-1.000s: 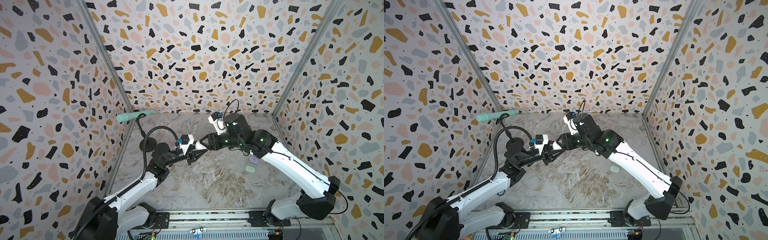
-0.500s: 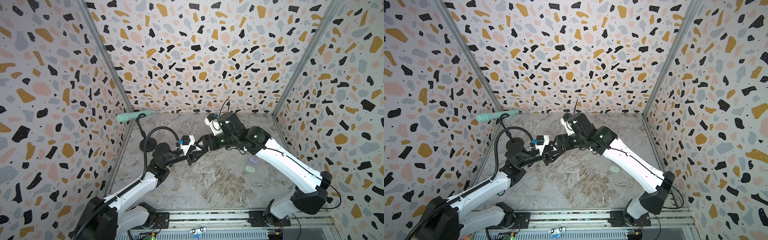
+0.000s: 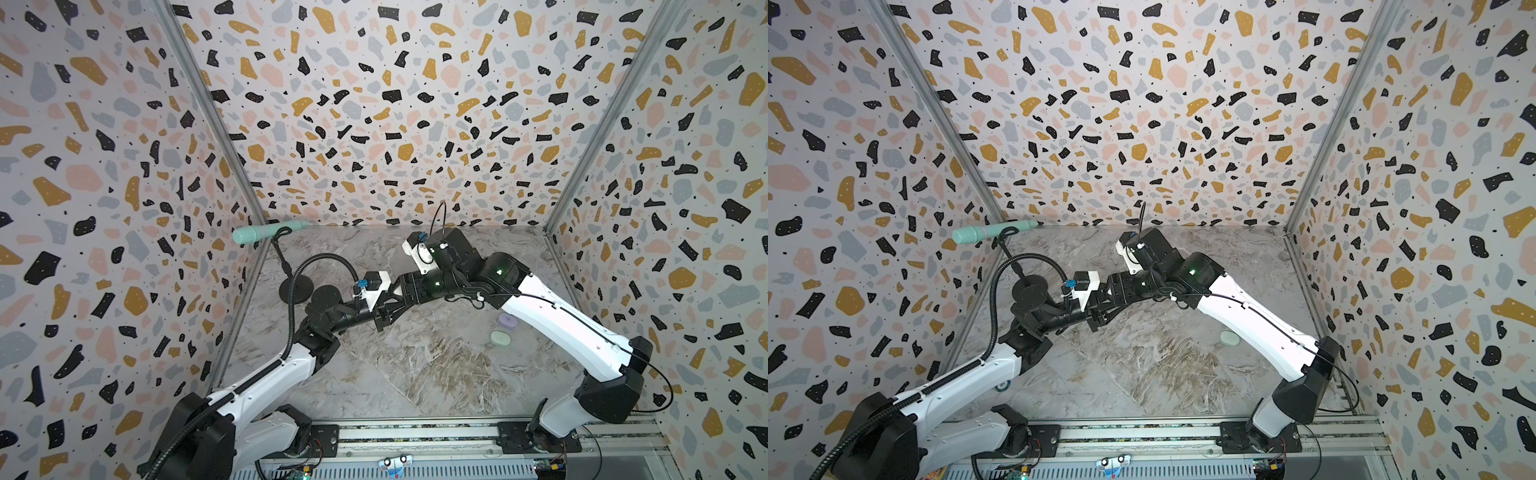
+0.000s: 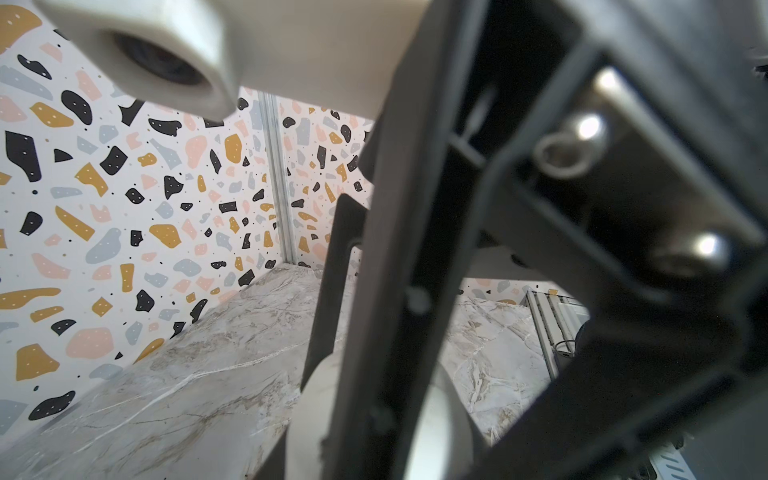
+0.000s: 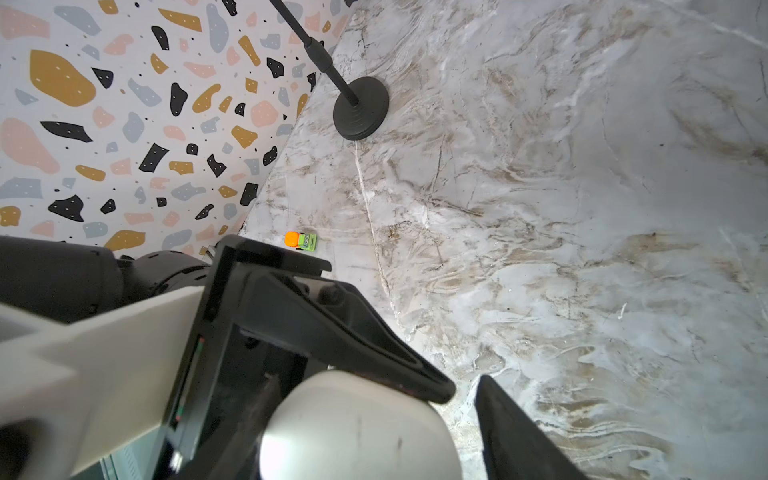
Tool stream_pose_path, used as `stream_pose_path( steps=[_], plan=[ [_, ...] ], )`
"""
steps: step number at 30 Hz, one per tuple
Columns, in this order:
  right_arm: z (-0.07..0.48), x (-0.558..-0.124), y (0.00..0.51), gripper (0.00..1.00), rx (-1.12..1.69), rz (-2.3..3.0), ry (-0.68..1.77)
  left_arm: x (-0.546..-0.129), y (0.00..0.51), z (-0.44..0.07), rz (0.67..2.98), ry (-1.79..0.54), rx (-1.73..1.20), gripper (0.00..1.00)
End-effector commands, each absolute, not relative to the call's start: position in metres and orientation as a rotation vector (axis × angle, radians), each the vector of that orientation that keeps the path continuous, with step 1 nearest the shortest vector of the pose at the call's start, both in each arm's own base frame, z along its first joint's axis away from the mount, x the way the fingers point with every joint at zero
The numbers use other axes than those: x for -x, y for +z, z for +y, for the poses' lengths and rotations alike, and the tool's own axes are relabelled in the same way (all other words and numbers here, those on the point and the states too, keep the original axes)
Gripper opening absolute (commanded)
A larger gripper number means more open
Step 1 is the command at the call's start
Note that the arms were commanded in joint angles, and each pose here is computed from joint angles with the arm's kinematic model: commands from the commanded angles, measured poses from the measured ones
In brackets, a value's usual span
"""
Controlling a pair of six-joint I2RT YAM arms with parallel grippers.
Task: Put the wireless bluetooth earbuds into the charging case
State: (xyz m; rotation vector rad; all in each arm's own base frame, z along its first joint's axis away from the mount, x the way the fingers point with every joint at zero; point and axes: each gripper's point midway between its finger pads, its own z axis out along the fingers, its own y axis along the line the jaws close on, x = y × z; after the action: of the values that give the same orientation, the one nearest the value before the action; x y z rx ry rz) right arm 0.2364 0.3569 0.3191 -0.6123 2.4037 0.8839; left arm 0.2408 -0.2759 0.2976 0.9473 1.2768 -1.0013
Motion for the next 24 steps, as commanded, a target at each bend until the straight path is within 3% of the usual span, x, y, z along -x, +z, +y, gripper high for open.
stream_pose_path(
  steps=[1, 8, 13, 17, 20, 24],
  plan=[
    [0.355, -0.232, 0.334, 0.68, 0.614, 2.377, 0.907, -0.236, 0.312, -0.276, 1.204, -0.979, -0.958, 0.14],
    [0.357, -0.229, 0.33, 0.62, 0.633, 2.384, 0.919, -0.237, 0.312, -0.276, 1.207, -0.978, -0.956, 0.15],
    [0.354, -0.23, 0.333, 0.59, 0.619, 2.369, 0.916, -0.239, 0.312, -0.275, 1.218, -0.973, -0.946, 0.25],
    [0.348, -0.234, 0.336, 0.58, 0.591, 2.353, 0.911, -0.24, 0.311, -0.274, 1.234, -0.967, -0.934, 0.56],
    [0.339, -0.238, 0.339, 0.57, 0.561, 2.342, 0.909, -0.242, 0.31, -0.271, 1.256, -0.956, -0.906, 1.0],
    [0.321, -0.248, 0.336, 0.57, 0.502, 2.34, 0.88, -0.245, 0.299, -0.264, 1.346, -0.923, -0.878, 1.0]
  ],
)
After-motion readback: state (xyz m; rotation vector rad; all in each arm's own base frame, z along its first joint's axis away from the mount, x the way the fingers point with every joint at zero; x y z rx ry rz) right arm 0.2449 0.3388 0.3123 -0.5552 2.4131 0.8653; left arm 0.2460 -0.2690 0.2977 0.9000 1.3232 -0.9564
